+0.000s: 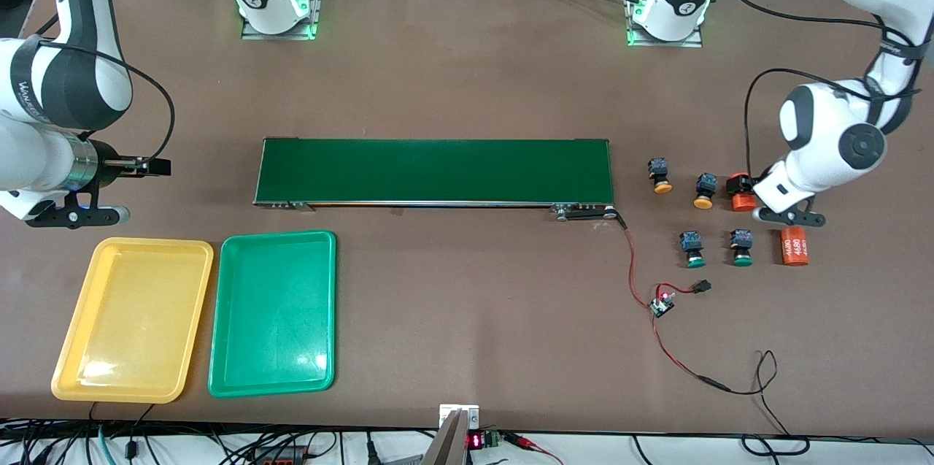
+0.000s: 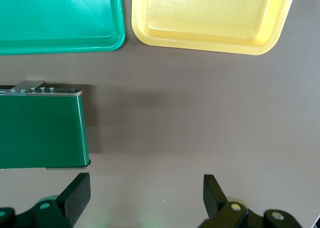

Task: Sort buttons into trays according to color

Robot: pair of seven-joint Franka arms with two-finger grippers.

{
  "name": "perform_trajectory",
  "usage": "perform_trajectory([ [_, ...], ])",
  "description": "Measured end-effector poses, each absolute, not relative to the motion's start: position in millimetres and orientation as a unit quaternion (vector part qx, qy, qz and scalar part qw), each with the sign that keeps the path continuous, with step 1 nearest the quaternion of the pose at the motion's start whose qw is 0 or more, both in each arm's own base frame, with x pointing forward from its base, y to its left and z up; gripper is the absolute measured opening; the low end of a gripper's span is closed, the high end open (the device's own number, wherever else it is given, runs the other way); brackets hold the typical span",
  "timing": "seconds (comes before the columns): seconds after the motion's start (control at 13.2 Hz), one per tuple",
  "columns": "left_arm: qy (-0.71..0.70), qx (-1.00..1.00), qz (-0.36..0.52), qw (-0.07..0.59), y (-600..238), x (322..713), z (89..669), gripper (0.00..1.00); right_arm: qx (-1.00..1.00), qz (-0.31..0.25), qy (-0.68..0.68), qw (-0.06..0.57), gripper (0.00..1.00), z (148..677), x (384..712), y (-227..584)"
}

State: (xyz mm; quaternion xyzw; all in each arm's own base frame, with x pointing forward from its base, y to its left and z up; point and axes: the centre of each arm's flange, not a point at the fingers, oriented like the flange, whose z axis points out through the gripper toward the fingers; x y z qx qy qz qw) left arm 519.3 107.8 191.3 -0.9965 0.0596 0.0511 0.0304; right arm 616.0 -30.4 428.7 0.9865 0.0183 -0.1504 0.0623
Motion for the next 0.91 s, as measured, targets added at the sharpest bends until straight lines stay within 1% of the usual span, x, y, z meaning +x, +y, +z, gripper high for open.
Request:
perform_trajectory([
  [0.15,0.058,-0.997,0.052,0.029,108,514,186,0.96,0.986,-0.15,0.02,0.062,1.0,429,616,-30],
  [0.23,0.058,-0.996,0.054,0.028,108,513,185,0.89,0.987,-0.151,0.021,0.061,1.0,429,616,-30],
  [0.3,0.059,-0.996,0.056,0.028,108,512,182,0.89,0.987,-0.15,0.021,0.059,1.0,429,616,-29],
  [0.38,0.059,-0.996,0.058,0.027,108,511,180,0.81,0.987,-0.15,0.021,0.057,1.0,429,616,-29],
  [0.53,0.067,-0.996,0.062,0.026,108,510,177,0.55,0.988,-0.15,0.018,0.043,1.0,428,616,-25],
  [0.6,0.079,-0.995,0.061,0.025,108,513,179,0.51,0.988,-0.149,0.017,0.036,1.0,428,616,-24],
  [0.76,0.105,-0.991,0.083,0.023,109,528,200,0.51,0.988,-0.148,0.018,0.031,1.0,429,616,-21],
  [0.91,0.136,-0.981,0.137,0.014,97,554,247,0.51,0.988,-0.148,0.019,0.027,1.0,432,608,-18],
])
